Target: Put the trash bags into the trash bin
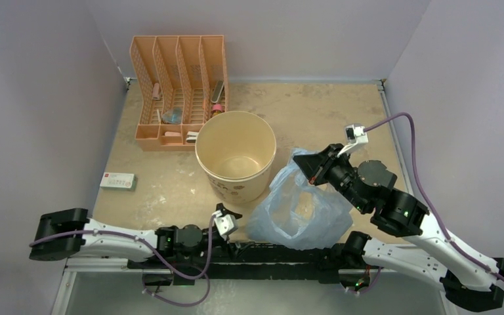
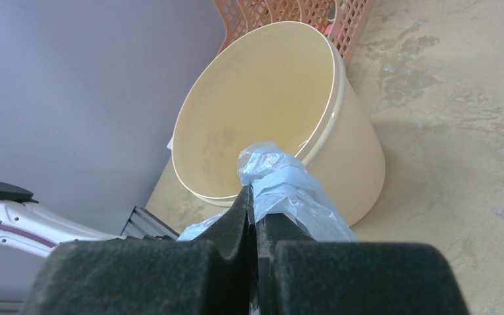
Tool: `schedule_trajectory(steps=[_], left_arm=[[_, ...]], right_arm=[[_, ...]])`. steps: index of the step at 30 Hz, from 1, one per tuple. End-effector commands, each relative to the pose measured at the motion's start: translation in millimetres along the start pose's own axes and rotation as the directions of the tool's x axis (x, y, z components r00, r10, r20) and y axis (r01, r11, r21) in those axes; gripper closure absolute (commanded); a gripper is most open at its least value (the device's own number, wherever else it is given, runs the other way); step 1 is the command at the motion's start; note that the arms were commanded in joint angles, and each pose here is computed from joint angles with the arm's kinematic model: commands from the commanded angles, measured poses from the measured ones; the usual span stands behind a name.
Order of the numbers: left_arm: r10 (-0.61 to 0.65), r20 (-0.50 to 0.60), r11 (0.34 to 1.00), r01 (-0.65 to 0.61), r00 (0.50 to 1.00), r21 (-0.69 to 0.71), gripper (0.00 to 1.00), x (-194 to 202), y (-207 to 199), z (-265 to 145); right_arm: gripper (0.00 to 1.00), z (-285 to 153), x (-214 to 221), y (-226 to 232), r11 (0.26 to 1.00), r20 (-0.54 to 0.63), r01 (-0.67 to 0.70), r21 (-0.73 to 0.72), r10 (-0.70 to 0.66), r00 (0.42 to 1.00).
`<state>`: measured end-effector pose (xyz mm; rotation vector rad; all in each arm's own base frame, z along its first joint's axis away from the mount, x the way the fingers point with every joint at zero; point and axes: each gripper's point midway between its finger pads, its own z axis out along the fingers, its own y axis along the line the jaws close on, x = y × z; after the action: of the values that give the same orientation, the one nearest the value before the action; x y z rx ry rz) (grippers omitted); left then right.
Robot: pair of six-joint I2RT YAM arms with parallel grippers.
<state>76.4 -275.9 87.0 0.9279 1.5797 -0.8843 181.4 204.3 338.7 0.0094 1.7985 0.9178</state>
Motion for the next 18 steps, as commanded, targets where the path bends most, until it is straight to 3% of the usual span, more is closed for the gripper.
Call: schedule_trajectory(steps=[1,11,15,18], left_arm=[[-0.006,0.211,0.999,-0.004,0.977,0.046,0.00,-46,-11,8],[-0.010,0.217,0.991,-0.019,0.976,0.130,0.03,-55,-35,42],[-0.055,0.196,0.978,0.013,0.979,0.209,0.21,-60,-40,47],[-0.081,0.162,0.965,0.037,0.983,0.261,0.47,-60,-42,48]], right_arm=[[1.00,-2,-13,15,0.998,0.035,-0.034,-0.054,0.036,0.999],[1.00,-3,-9,18,0.996,0.021,-0.044,-0.075,0.046,0.999],[1.00,-4,-8,17,0.996,0.017,-0.045,-0.077,0.047,0.999],[1.00,-5,-8,16,0.996,0.019,-0.046,-0.076,0.048,0.999]])
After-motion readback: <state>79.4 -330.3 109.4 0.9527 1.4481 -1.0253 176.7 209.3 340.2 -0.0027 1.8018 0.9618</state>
